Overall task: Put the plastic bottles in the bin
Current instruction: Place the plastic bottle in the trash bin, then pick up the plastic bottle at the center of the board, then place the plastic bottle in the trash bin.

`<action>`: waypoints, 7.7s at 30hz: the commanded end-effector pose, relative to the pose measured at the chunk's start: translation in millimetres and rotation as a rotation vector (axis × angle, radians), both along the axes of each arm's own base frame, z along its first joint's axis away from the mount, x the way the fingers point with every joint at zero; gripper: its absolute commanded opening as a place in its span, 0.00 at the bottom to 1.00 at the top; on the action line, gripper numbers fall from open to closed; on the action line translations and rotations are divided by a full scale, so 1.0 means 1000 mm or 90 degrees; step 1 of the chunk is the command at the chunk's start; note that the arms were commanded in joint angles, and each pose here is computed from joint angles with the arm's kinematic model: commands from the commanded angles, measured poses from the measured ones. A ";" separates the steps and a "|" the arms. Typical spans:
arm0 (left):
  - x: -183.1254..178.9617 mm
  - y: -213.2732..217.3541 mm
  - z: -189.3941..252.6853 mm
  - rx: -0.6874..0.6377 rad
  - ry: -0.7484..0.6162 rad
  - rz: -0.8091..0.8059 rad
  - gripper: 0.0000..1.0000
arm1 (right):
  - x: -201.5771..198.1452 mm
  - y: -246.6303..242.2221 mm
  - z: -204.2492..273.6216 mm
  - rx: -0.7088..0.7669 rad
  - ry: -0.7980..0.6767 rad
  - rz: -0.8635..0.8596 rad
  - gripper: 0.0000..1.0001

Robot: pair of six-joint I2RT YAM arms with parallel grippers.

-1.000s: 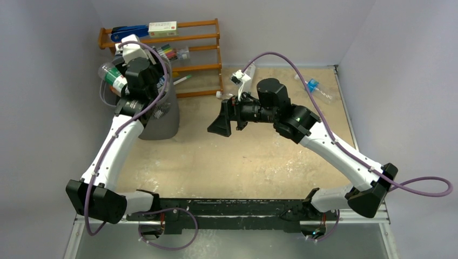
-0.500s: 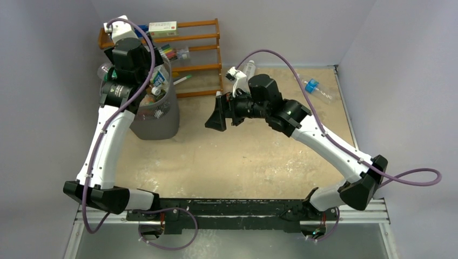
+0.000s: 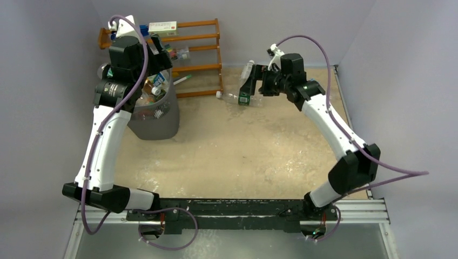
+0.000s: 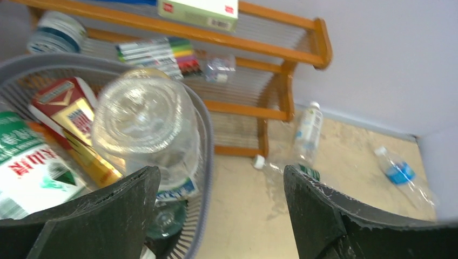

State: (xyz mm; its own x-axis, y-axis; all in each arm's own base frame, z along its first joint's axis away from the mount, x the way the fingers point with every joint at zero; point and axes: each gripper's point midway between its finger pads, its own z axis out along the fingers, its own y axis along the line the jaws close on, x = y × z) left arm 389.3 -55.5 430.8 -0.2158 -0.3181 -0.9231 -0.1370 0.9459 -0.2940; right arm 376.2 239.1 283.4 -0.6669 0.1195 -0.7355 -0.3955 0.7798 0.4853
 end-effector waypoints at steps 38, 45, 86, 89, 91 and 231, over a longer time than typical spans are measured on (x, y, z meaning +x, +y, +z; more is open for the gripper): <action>-0.071 -0.046 -0.042 -0.023 0.123 -0.134 0.88 | 0.053 0.043 -0.192 0.065 -0.073 0.098 1.00; -0.069 -0.044 -0.044 -0.014 0.128 -0.125 0.88 | 0.050 0.034 -0.218 -0.018 0.002 0.064 1.00; -0.069 -0.109 -0.068 -0.158 0.176 -0.245 0.94 | -0.078 0.090 -0.122 0.049 -0.002 0.119 0.50; -0.070 -0.120 -0.067 -0.190 0.176 -0.275 0.94 | -0.096 0.089 -0.093 0.084 -0.030 0.131 0.51; -0.071 -0.127 -0.067 -0.205 0.175 -0.289 0.94 | -0.105 0.087 -0.073 0.107 -0.051 0.136 0.51; -0.010 0.191 -0.013 0.249 -0.099 0.387 0.26 | -0.222 0.086 0.007 0.135 -0.043 0.290 1.00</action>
State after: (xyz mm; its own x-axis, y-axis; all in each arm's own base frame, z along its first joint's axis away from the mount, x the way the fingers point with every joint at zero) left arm 380.5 134.9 421.9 0.0467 0.0489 -0.9977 -0.6481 0.7615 0.0069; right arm 152.6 329.6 265.7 -0.6706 -0.0950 -0.7357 -0.6955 0.4254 0.5790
